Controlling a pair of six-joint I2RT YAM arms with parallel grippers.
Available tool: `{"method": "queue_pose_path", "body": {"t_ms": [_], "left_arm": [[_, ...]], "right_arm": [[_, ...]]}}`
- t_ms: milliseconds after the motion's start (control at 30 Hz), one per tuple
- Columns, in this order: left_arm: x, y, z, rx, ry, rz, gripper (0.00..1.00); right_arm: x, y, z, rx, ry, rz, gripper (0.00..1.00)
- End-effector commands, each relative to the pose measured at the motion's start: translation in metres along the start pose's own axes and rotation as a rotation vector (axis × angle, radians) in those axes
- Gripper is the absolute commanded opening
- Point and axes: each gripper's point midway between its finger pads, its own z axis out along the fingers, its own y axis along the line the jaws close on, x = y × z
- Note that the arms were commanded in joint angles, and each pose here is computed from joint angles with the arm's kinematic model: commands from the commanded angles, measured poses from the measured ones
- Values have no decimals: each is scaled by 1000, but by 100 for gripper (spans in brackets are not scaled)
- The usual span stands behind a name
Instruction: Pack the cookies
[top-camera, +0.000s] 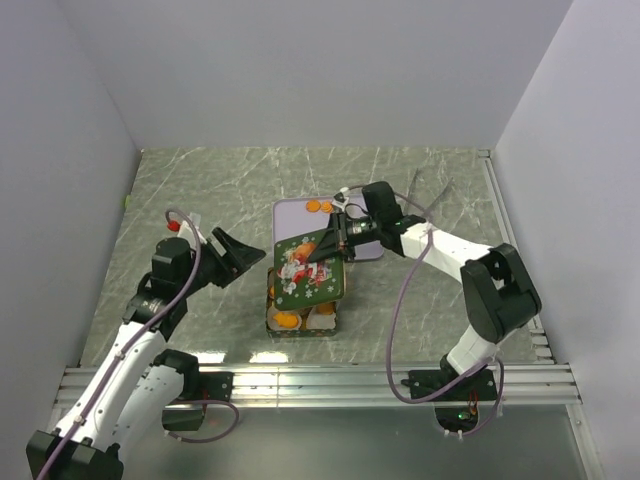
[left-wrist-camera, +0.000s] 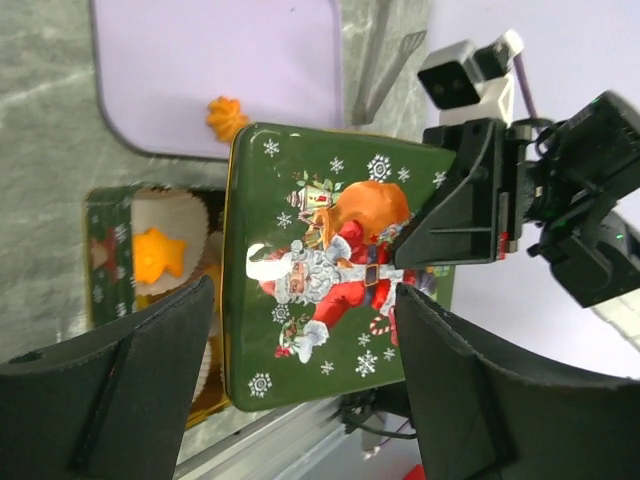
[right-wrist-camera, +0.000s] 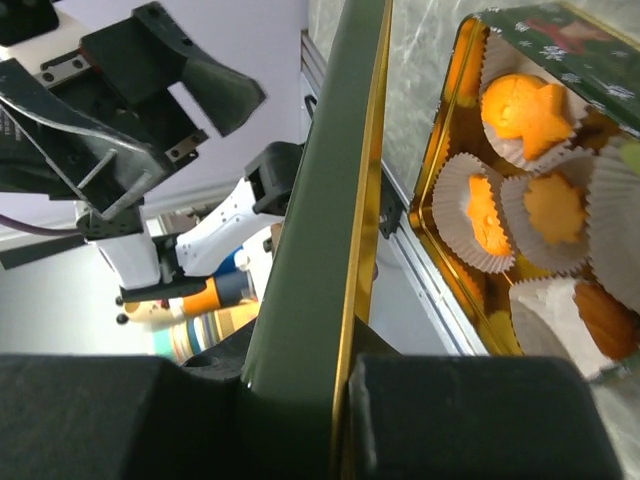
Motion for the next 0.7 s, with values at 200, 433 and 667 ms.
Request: {"method": "queue_pose_path", "body": {"t_ms": [200, 433, 667], "left_arm": [[43, 54, 4, -49, 91, -5, 80], [55, 71, 9, -64, 123, -3, 78], [59, 75, 14, -68, 148, -2, 76]], "right_arm": [[-4, -1, 26, -64, 1, -9, 13], [3, -7, 36, -88, -13, 31, 14], [16, -15, 49, -81, -7, 55, 14]]}}
